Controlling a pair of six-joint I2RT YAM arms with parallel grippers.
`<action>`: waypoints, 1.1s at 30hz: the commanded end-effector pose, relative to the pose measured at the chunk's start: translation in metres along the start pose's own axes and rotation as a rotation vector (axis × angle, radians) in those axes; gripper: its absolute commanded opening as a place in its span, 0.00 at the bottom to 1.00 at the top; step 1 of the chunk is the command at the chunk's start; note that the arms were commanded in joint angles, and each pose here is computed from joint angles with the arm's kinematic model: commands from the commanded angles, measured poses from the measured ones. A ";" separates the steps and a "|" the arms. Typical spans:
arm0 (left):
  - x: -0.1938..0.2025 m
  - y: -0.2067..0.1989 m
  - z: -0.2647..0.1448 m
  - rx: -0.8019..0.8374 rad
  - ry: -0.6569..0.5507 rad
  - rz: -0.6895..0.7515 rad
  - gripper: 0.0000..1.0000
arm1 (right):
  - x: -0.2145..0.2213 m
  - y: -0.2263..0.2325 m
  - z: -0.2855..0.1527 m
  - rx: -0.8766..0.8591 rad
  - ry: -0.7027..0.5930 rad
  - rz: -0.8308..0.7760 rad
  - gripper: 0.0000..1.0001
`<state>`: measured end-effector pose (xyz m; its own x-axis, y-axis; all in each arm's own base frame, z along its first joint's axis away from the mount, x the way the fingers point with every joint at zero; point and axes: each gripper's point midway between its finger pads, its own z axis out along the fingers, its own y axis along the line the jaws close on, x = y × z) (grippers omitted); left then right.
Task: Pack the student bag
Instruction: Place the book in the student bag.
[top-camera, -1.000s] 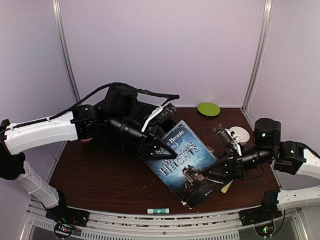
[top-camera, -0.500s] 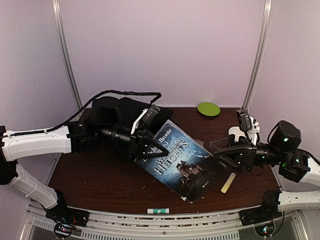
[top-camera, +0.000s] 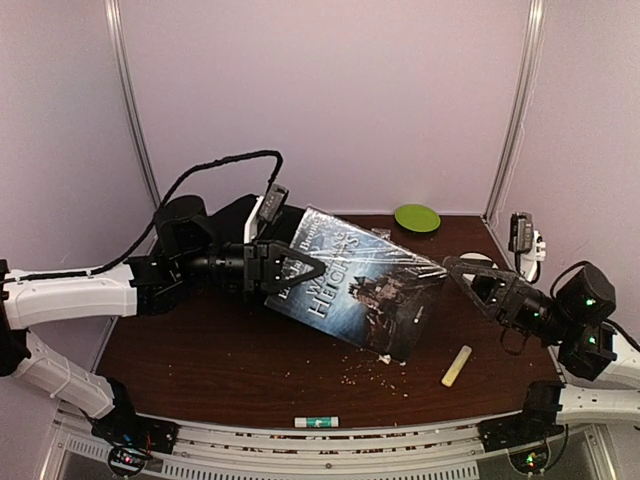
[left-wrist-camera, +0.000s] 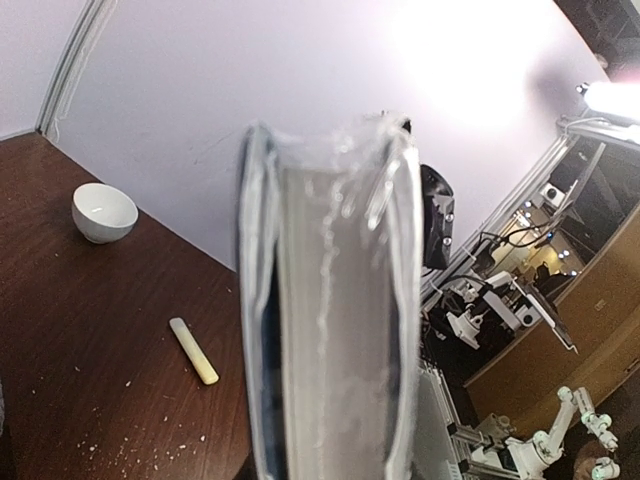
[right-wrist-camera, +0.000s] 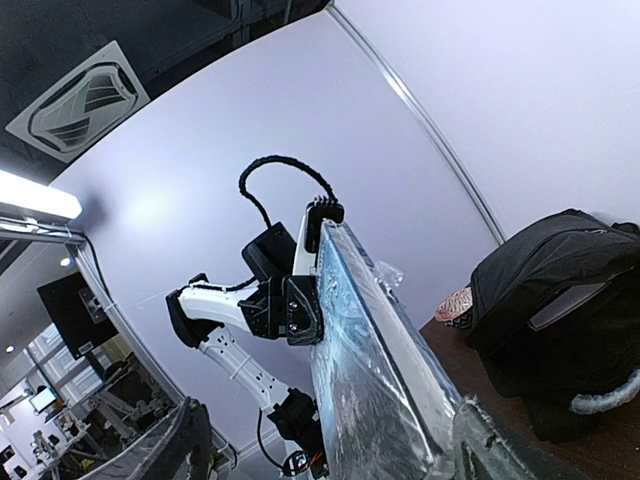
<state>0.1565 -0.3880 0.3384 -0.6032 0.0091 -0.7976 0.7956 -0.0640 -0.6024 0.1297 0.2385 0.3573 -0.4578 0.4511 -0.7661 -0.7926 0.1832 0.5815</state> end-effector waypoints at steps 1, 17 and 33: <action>-0.078 -0.084 -0.028 0.212 -0.290 0.254 0.00 | 0.005 -0.027 -0.011 0.127 -0.031 0.022 0.84; -0.079 -0.083 -0.020 0.236 -0.273 0.252 0.00 | 0.029 0.011 0.008 -0.118 0.114 0.117 0.81; -0.088 -0.089 -0.018 0.284 -0.282 0.231 0.00 | 0.032 0.019 0.020 -0.173 0.143 0.102 0.68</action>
<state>0.1556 -0.3835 0.3858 -0.5542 -0.1317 -0.8219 0.8288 -0.1791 -0.5301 0.1160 0.2765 0.3304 -0.6068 0.3115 -0.7312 -0.7625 0.0313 0.6462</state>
